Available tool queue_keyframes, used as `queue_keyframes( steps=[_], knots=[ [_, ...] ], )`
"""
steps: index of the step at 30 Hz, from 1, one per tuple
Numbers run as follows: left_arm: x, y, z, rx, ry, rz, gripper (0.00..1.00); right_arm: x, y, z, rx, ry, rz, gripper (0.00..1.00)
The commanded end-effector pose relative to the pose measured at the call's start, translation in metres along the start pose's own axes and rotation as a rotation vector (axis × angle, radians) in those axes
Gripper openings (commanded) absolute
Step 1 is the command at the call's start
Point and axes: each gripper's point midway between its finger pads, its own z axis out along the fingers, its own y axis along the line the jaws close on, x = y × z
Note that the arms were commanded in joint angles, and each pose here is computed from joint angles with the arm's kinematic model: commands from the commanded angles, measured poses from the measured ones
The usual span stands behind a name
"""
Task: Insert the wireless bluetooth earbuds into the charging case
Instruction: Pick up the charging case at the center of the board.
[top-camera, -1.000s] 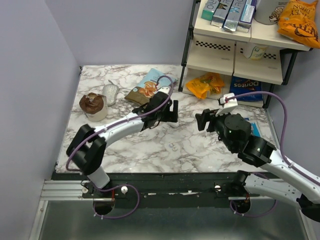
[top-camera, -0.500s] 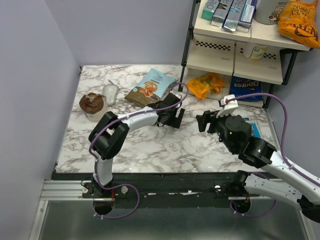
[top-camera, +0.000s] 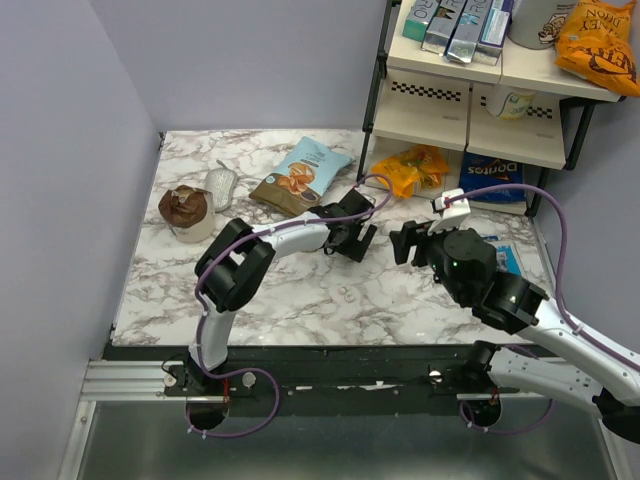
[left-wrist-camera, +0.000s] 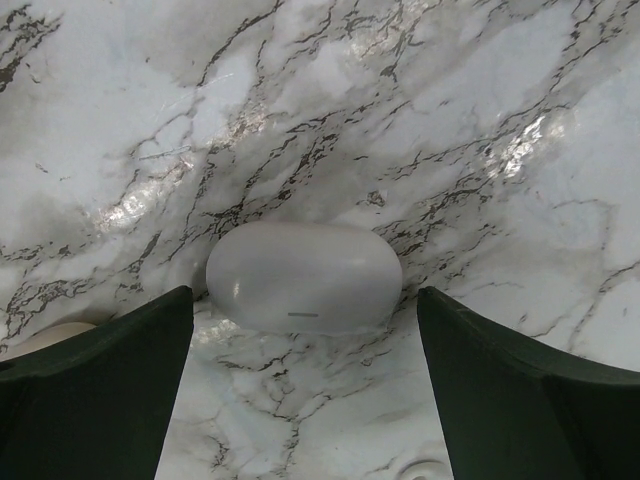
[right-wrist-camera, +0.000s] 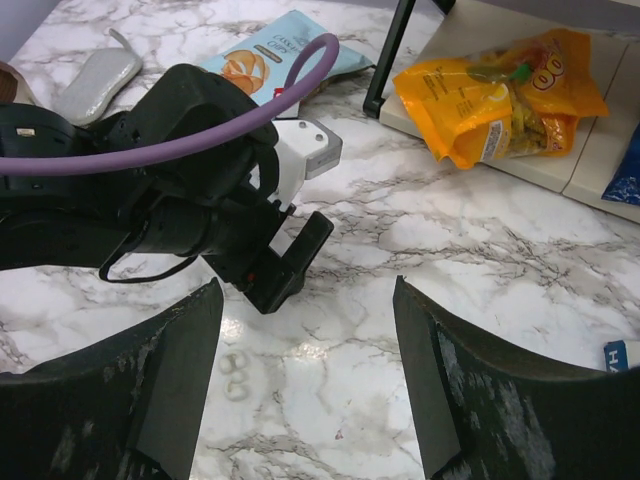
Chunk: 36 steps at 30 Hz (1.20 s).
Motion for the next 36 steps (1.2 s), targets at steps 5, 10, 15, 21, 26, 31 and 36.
queue_keyframes(
  steps=[5,10,15,21,26,31,36],
  knots=[
    [0.008,0.006,0.007,-0.053,0.043,0.079,0.92,0.004,-0.001,0.002,0.004,0.006,-0.013,0.78],
    [0.004,0.005,0.008,-0.042,0.04,0.095,0.91,0.004,-0.002,0.001,0.003,0.004,-0.011,0.78],
    [0.005,0.002,0.01,-0.03,0.047,0.103,0.88,0.004,-0.002,0.0,0.003,0.002,-0.008,0.78],
    [0.01,-0.003,0.012,0.006,0.059,0.103,0.75,0.006,-0.003,0.0,0.003,0.005,-0.01,0.78],
    [0.014,-0.004,0.013,0.018,0.065,0.098,0.58,0.007,-0.004,-0.001,0.005,0.005,-0.007,0.78],
    [-0.009,-0.002,-0.009,0.011,-0.066,0.068,0.29,0.002,-0.002,-0.002,0.0,-0.003,0.002,0.78],
    [-0.064,-0.003,-0.064,0.033,-0.307,0.035,0.04,-0.015,-0.002,-0.008,-0.007,-0.039,0.038,0.78]
  ],
)
